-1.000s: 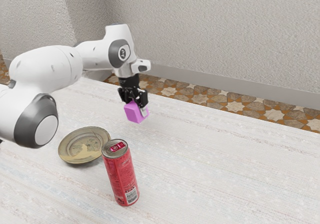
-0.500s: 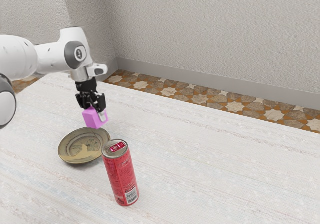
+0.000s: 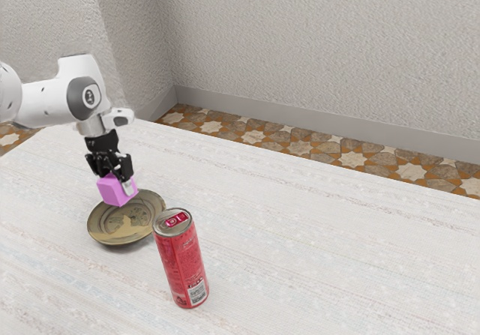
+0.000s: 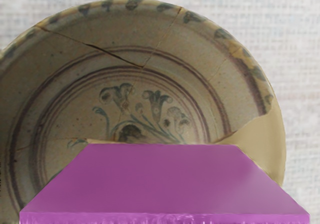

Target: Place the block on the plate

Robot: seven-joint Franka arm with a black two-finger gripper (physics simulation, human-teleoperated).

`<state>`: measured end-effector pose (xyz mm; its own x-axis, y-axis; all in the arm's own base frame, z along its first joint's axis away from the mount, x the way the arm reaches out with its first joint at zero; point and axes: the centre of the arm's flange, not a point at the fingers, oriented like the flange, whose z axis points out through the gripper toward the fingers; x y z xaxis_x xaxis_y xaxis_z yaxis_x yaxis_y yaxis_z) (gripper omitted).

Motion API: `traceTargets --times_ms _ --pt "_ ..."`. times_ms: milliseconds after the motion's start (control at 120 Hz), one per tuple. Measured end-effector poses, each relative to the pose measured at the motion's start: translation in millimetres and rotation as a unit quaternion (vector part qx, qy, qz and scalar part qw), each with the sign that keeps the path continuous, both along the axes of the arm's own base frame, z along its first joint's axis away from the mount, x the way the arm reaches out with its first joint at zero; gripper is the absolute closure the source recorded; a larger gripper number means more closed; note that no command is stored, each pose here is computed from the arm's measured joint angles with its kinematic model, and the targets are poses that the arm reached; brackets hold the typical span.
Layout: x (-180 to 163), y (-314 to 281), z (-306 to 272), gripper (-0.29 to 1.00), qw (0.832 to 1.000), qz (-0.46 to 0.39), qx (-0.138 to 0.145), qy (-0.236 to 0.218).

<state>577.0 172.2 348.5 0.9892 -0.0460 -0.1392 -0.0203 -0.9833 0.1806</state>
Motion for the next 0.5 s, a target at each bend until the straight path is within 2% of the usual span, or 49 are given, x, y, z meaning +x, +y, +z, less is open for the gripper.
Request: traceTargets --times_ms 167,500 --pt "-6 5 -31 0.37 1.000 0.006 0.005 0.006" --pt "8 -7 -59 0.37 1.000 -0.002 0.014 -0.003"
